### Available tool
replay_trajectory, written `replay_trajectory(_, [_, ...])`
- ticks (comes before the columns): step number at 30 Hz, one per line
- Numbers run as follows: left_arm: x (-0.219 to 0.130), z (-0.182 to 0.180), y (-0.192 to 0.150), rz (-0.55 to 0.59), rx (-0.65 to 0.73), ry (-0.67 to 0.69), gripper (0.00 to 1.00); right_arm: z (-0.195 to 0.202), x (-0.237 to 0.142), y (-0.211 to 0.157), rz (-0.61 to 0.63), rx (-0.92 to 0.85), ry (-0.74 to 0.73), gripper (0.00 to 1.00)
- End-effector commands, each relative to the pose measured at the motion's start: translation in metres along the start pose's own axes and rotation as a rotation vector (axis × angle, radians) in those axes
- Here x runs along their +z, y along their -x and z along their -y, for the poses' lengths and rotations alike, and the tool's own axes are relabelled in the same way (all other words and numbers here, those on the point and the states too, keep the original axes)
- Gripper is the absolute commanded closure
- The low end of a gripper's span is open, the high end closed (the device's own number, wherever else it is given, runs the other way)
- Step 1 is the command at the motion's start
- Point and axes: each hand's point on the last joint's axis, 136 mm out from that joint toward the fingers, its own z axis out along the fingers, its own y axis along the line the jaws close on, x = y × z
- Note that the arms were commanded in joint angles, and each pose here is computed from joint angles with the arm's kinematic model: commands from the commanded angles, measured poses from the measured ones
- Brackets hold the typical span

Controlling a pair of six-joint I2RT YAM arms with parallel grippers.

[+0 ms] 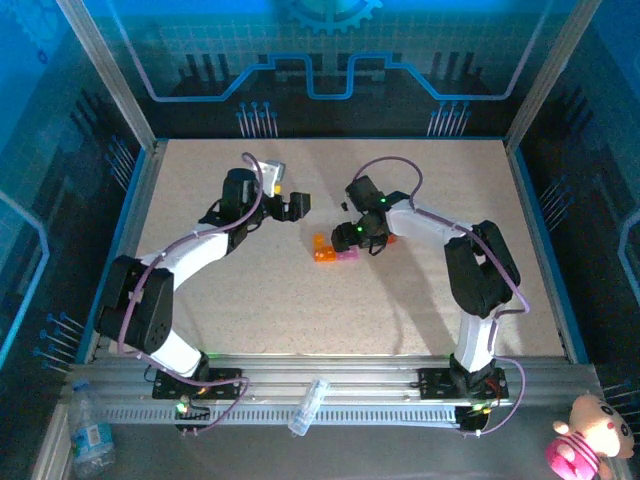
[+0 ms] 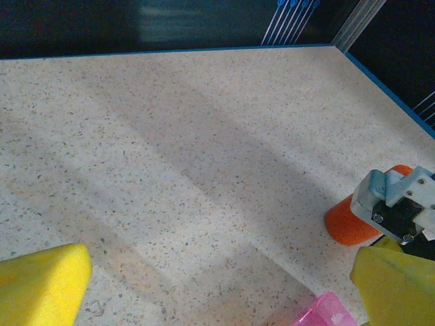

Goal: Sort the pills into containers

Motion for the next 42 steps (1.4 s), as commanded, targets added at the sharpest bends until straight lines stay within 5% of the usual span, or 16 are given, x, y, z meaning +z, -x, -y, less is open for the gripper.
replay_trajectory(1, [0.004, -0.006, 0.0, -0.031, 0.009, 0.015, 0.01, 0.005, 0.012, -0.008, -0.037, 0.018, -0.028, 0.26])
replay_trajectory(24, [0.021, -0.011, -0.019, -0.155, -0.035, 0.012, 0.06, 0.024, 0.044, -0.029, -0.121, 0.072, -0.041, 0.3])
replay_trajectory(29, [0.03, -0.011, -0.03, -0.237, -0.062, 0.003, 0.27, 0.026, 0.046, -0.03, -0.123, 0.086, -0.036, 0.3])
replay_trajectory(36, [0.044, -0.01, -0.053, -0.399, -0.092, 0.0, 1.0, 0.027, 0.047, -0.032, -0.129, 0.099, -0.028, 0.31])
replay_trajectory(42, [0.058, -0.002, -0.081, -0.551, -0.08, 0.004, 1.0, 0.028, 0.049, -0.033, -0.134, 0.106, -0.027, 0.31])
